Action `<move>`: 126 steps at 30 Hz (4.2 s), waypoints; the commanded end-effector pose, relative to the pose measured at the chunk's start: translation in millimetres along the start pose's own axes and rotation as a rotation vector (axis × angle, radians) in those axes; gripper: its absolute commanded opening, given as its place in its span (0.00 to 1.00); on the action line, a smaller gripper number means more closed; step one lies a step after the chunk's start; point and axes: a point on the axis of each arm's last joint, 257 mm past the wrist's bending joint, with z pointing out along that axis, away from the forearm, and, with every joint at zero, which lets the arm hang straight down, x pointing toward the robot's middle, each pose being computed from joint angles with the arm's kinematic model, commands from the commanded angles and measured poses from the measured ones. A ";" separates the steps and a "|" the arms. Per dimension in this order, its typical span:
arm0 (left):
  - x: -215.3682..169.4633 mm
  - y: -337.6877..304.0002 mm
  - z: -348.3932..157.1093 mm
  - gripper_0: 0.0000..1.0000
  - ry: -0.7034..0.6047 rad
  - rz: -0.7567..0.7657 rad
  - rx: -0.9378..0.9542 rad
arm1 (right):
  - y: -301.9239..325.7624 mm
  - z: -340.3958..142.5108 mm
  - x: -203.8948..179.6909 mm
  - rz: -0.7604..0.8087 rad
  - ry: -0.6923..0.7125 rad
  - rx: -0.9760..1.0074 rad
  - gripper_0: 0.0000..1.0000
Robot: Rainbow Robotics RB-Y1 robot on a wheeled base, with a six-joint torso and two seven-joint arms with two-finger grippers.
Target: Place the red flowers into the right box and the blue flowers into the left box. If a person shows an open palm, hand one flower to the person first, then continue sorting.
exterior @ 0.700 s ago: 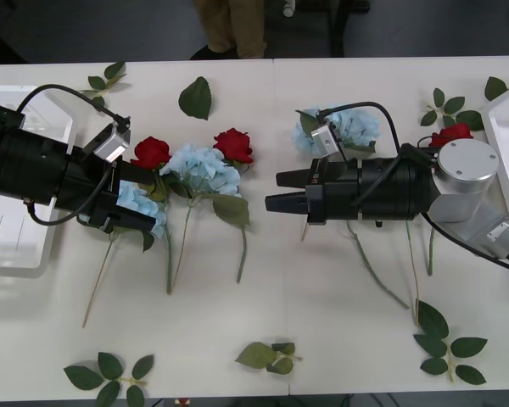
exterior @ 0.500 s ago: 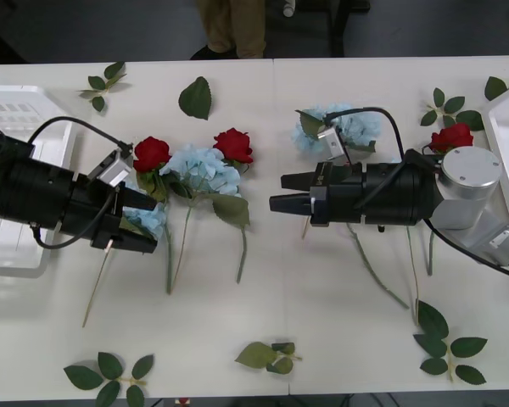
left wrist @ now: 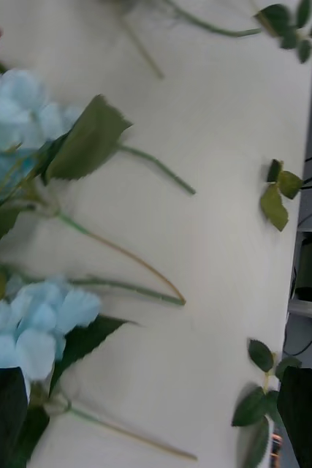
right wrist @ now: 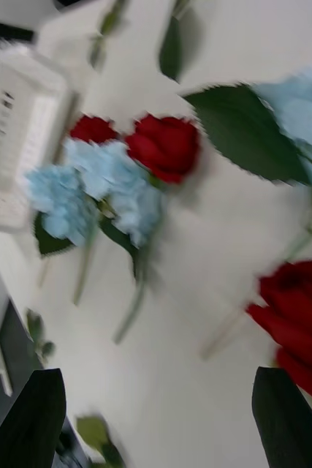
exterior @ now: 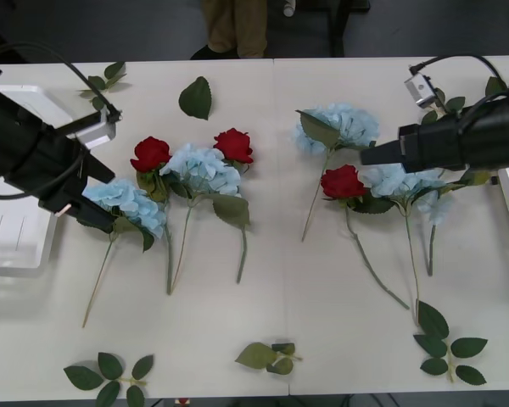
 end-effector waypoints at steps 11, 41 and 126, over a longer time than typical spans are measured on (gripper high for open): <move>95.5 1.5 -7.9 1.00 0.276 -0.715 -0.505 | -190.1 -141.2 19.7 0.101 0.038 0.669 0.75; 163.1 39.9 125.5 1.00 0.195 -0.819 -0.636 | -243.8 -49.1 41.6 0.272 -0.089 0.922 0.75; 184.8 179.9 -206.5 0.00 0.250 -0.862 -0.801 | -326.0 -286.5 -0.4 -0.025 -0.196 1.376 0.47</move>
